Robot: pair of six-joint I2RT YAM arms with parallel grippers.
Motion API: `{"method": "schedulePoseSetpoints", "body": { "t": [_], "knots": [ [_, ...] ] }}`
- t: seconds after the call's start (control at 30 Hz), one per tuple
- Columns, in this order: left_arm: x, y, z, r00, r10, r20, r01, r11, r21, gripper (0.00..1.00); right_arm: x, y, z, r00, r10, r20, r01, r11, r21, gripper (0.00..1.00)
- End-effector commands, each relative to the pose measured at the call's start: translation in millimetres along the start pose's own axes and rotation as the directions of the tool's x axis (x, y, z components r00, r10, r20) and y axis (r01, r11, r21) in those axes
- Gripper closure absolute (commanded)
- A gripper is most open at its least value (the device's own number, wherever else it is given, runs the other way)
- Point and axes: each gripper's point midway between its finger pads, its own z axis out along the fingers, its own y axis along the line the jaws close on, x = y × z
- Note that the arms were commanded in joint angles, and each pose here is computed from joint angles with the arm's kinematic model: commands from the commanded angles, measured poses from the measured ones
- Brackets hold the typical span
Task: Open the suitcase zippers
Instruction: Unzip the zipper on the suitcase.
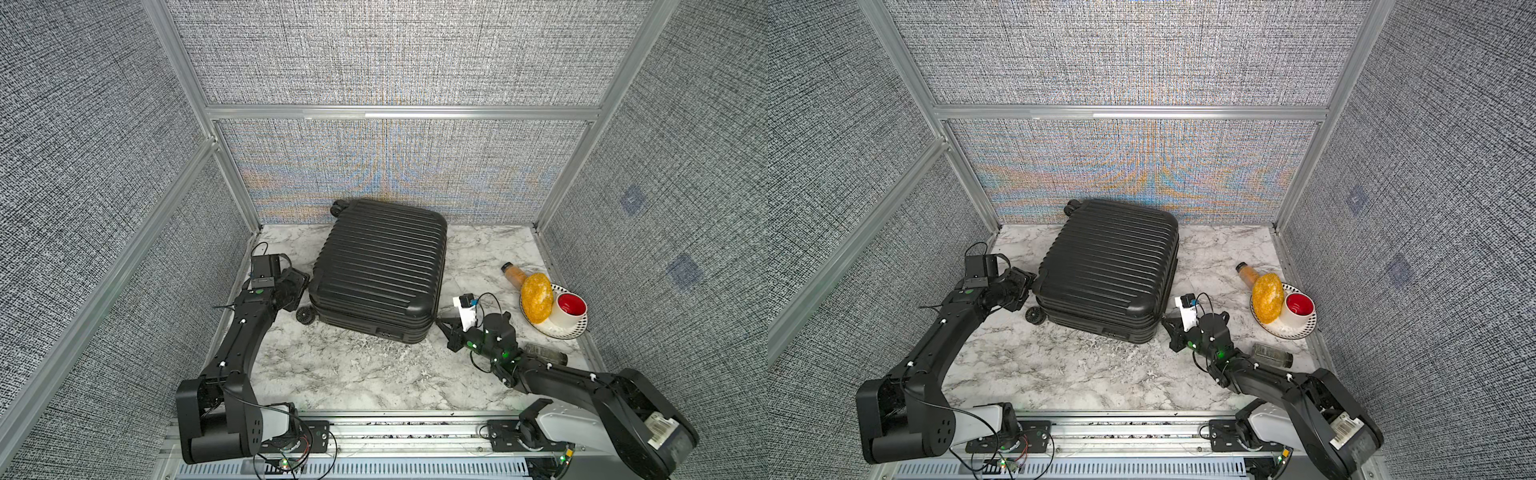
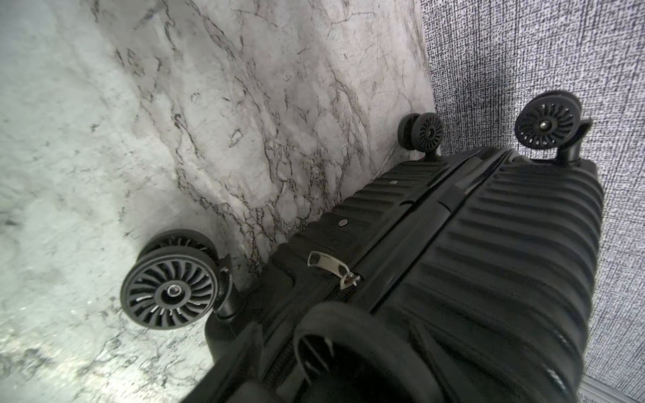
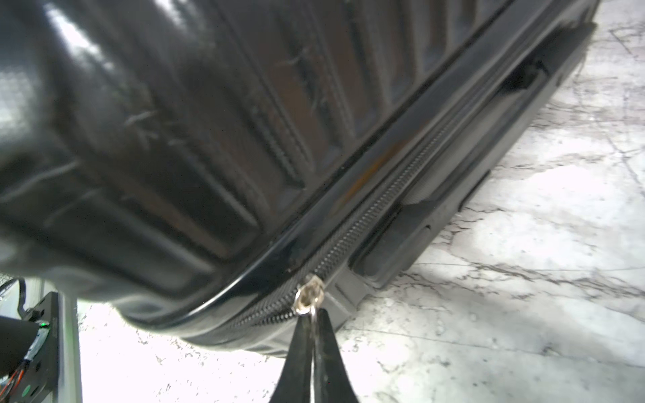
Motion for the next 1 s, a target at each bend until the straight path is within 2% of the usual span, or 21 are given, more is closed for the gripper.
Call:
{"method": "schedulePoseSetpoints", "body": {
  "t": [0.0, 0.3, 0.77, 0.97],
  "knots": [
    [-7.7, 13.9, 3.2, 0.996, 0.085, 0.033, -0.083, 0.994, -0.066, 1.00, -16.2, -21.7, 2.8, 0.999, -0.010, 0.032, 0.008, 0.997, 0.071, 1.00],
    [-6.2, 15.2, 5.0, 0.989, 0.146, 0.007, -0.145, 0.986, -0.082, 1.00, -45.9, -64.4, 34.7, 1.000, -0.020, 0.015, 0.019, 0.996, 0.087, 1.00],
    [-3.1, 17.2, 0.7, 0.981, 0.196, -0.013, -0.196, 0.977, -0.083, 1.00, -90.1, -99.7, 101.8, 0.997, -0.082, -0.013, 0.082, 0.997, -0.016, 1.00],
    [-4.9, 16.9, -4.8, 0.978, 0.210, -0.014, -0.211, 0.974, -0.082, 1.00, -99.9, -124.4, 119.1, 0.997, -0.077, -0.021, 0.078, 0.996, 0.033, 1.00]
  ]
}}
